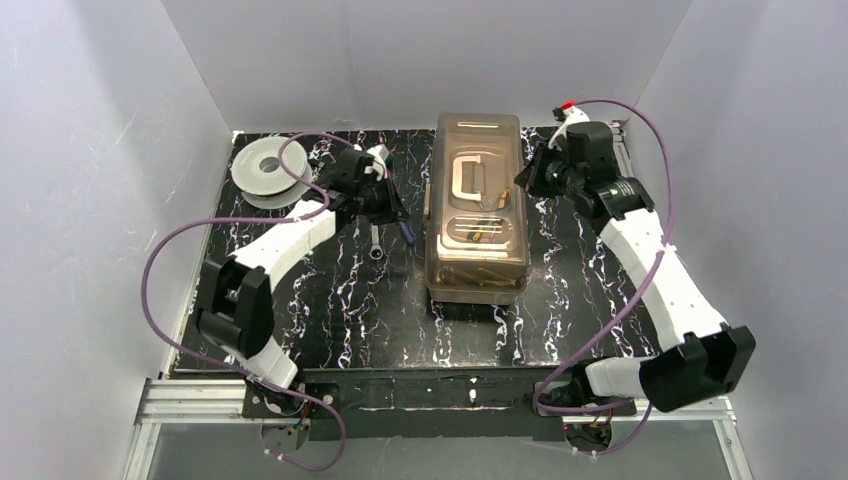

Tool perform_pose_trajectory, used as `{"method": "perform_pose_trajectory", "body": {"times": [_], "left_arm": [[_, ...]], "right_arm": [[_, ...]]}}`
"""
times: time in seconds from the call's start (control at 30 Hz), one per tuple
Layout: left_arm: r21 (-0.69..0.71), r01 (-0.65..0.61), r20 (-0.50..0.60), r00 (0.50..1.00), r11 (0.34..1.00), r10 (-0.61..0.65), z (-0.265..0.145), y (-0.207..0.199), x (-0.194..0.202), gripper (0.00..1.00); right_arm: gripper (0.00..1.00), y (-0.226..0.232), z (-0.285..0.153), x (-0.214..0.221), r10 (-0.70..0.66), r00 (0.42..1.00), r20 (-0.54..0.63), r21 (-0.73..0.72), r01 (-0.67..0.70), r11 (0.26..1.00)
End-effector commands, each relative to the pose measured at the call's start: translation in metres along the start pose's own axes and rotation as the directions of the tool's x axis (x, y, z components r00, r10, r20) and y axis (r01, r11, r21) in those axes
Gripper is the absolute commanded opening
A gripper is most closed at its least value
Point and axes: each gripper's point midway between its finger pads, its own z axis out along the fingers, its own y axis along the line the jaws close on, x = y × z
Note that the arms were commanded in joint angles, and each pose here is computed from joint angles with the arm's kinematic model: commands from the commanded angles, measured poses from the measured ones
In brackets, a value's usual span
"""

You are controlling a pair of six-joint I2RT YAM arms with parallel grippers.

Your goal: Pack the tool kit

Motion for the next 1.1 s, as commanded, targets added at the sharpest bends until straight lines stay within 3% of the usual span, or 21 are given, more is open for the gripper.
{"method": "perform_pose_trajectory", "body": {"times": [0.0, 0.33, 0.37, 0.4, 0.43, 0.47, 0.5, 0.67, 0.8, 0.93, 1.07], "left_arm": [[-0.101, -0.022, 0.144, 0.989, 0.995, 0.037, -0.039, 0.015, -0.012, 0.03], [-0.194, 0.022, 0.274, 0.961, 0.981, 0.033, -0.064, 0.054, 0.014, 0.13], [-0.223, 0.032, 0.300, 0.953, 0.974, 0.038, -0.067, 0.061, 0.013, 0.25], [-0.241, 0.041, 0.319, 0.947, 0.970, 0.039, -0.068, 0.068, 0.015, 0.49], [-0.257, 0.057, 0.341, 0.939, 0.965, 0.036, -0.070, 0.074, 0.016, 0.74], [-0.281, 0.080, 0.362, 0.932, 0.956, 0.028, -0.073, 0.082, 0.018, 0.92], [-0.291, 0.093, 0.384, 0.923, 0.952, 0.027, -0.078, 0.086, 0.020, 0.97], [-0.363, 0.081, 0.483, 0.868, 0.928, 0.113, -0.101, 0.104, 0.015, 0.98], [-0.499, 0.054, 0.542, 0.798, 0.865, 0.263, -0.122, 0.130, 0.006, 0.98], [-0.626, -0.077, 0.514, 0.708, 0.776, 0.484, -0.129, 0.151, 0.004, 0.98], [-0.683, -0.141, 0.470, 0.666, 0.716, 0.579, -0.122, 0.167, 0.012, 0.98]], "right_arm": [[0.01, -0.034, -0.020, -0.010, -0.011, 0.994, 0.112, 0.138, -0.005, 0.990], [0.04, -0.103, -0.049, 0.037, 0.030, 0.988, 0.155, 0.317, -0.078, 0.945], [0.04, -0.106, -0.049, 0.042, 0.033, 0.987, 0.156, 0.317, -0.082, 0.945], [0.05, -0.108, -0.049, 0.049, 0.033, 0.986, 0.161, 0.315, -0.083, 0.946], [0.23, -0.111, -0.049, 0.056, 0.035, 0.985, 0.168, 0.313, -0.087, 0.946], [0.59, -0.116, -0.049, 0.062, 0.045, 0.983, 0.179, 0.324, -0.102, 0.940], [0.70, -0.121, -0.048, 0.068, 0.050, 0.980, 0.191, 0.336, -0.113, 0.935], [0.81, -0.145, -0.050, 0.068, 0.042, 0.940, 0.338, 0.390, -0.181, 0.903], [0.83, -0.135, -0.031, 0.077, -0.123, 0.903, 0.412, 0.271, 0.008, 0.963], [0.85, -0.141, -0.024, 0.088, -0.198, 0.882, 0.428, 0.281, 0.079, 0.957], [0.84, -0.160, -0.018, 0.095, -0.264, 0.877, 0.402, 0.357, 0.115, 0.927]]}}
